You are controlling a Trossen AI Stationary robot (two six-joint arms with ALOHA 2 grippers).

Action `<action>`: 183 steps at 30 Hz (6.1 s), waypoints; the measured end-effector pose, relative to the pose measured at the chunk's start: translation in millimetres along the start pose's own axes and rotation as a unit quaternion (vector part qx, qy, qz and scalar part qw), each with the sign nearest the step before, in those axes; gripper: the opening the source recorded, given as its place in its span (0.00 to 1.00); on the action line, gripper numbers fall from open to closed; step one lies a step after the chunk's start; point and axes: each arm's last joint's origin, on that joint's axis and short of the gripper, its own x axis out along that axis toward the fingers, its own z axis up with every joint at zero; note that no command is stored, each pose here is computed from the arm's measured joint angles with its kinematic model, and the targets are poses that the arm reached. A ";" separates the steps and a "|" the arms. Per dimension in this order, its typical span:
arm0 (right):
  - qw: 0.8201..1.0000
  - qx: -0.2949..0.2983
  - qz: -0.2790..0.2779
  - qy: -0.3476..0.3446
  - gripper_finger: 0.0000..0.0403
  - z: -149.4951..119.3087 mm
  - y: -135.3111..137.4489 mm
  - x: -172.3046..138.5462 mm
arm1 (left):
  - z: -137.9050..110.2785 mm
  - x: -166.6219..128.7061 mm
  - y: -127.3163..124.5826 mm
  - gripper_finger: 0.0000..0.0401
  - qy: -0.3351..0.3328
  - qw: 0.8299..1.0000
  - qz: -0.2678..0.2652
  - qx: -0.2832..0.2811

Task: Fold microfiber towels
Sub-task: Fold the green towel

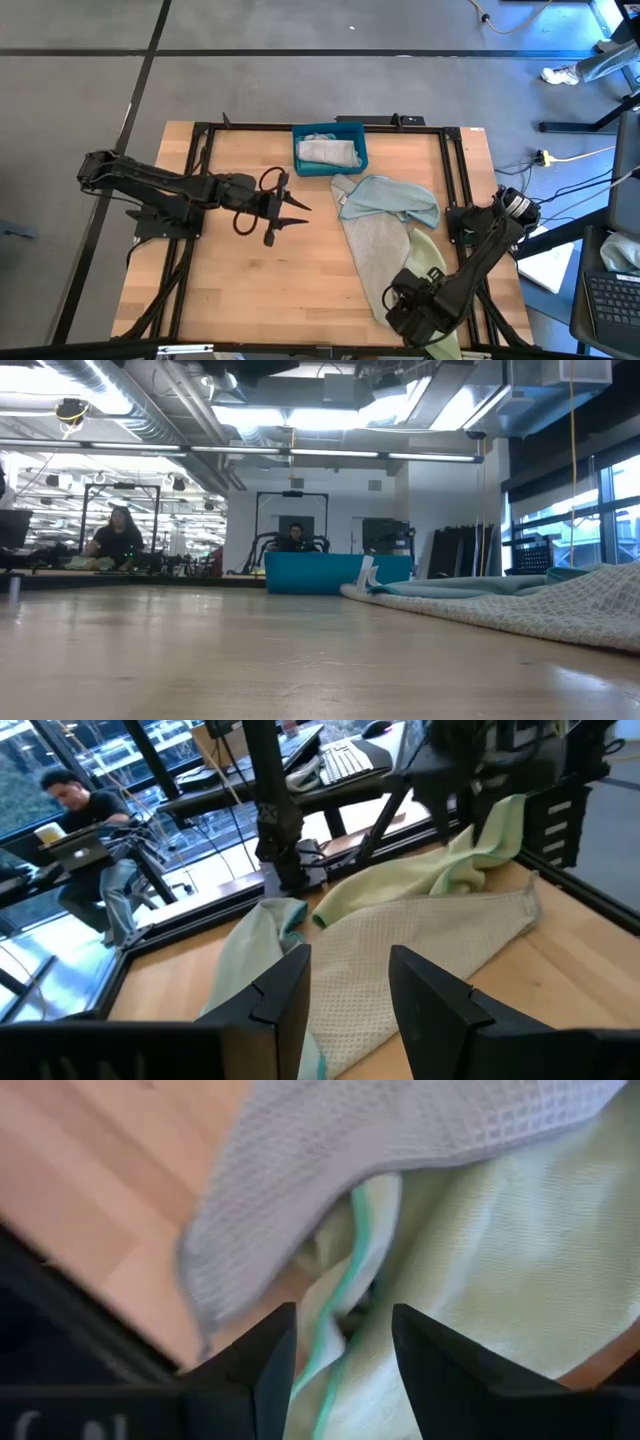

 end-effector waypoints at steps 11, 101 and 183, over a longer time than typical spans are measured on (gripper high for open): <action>0.999 -0.011 0.007 0.044 0.42 -7.4 -2.6 39.0 | 0.2 0.0 -0.8 0.32 0.004 1.000 0.010 0.002; 0.900 -0.296 0.029 -0.318 0.02 219.1 -0.3 -113.1 | 22.4 11.7 -30.0 0.38 -0.034 0.973 0.205 0.104; 0.961 -0.025 0.274 0.001 0.70 126.6 10.4 95.8 | -17.5 -0.6 -2.1 0.14 0.192 0.981 0.019 -0.008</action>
